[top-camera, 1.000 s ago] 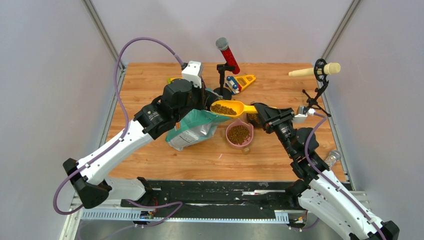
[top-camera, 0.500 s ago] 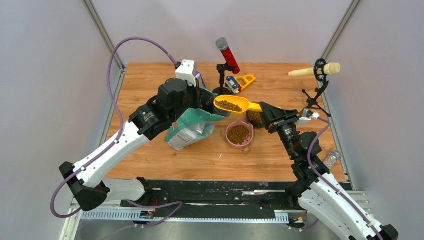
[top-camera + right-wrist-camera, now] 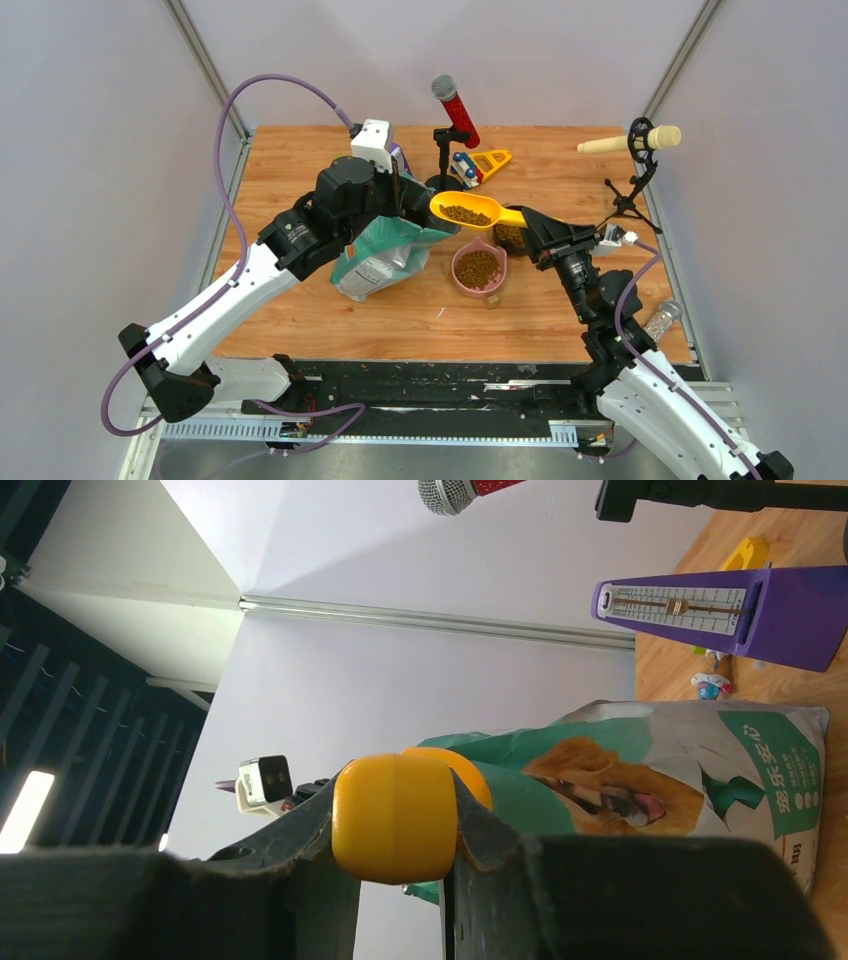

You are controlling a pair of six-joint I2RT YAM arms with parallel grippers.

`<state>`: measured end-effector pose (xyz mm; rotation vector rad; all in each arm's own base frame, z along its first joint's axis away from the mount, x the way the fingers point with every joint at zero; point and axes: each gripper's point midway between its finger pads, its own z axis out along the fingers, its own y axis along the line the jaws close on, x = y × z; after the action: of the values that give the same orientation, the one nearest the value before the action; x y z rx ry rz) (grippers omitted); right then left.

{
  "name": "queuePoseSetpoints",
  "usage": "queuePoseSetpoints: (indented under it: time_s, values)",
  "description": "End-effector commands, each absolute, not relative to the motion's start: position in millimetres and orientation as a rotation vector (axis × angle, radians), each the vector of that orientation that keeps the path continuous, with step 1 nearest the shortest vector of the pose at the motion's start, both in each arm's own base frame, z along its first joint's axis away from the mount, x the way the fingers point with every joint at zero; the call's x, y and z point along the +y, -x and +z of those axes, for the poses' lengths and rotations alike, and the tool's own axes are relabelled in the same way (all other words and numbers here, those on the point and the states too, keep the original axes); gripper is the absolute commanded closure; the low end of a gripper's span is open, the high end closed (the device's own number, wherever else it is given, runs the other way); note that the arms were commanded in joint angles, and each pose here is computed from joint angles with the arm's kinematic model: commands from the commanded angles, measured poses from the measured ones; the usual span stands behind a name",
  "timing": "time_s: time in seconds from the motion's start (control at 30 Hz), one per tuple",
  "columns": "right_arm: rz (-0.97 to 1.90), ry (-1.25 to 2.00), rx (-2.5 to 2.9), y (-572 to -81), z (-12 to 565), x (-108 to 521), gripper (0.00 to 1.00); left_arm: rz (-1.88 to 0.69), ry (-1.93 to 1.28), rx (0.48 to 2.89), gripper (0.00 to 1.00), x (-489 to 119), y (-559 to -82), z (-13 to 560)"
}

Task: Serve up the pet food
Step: Collect the pet food from the pet food bag, then pour the pet food into the pet food bowl.

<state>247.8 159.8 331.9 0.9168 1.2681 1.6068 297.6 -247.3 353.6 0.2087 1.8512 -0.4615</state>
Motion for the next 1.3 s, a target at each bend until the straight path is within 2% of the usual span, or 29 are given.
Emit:
queuePoseSetpoints:
  time_s: [0.0, 0.27, 0.5, 0.87, 1.27]
  values:
    - [1.622, -0.899, 1.173, -237.9, 360.8, 145.3, 1.00, -0.548, -0.134, 1.688, 1.00, -241.9, -295.3, 410.3]
    - [1.393, -0.928, 1.199, -227.3, 347.2, 111.9, 1.00, -0.516, -0.120, 1.692, 1.00, -238.4, -298.6, 406.9]
    - [1.128, -1.004, 1.371, -218.8, 303.0, 87.1, 1.00, -0.509, -0.117, 1.693, 1.00, -238.3, -300.0, 404.4]
    - [0.858, -1.002, 1.594, -235.6, 249.0, 88.3, 1.00, -0.493, -0.116, 1.701, 1.00, -237.6, -301.9, 399.6]
    - [0.630, -0.785, 1.800, -254.5, 236.5, 101.5, 1.00, -0.469, -0.112, 1.716, 1.00, -236.7, -304.6, 393.0]
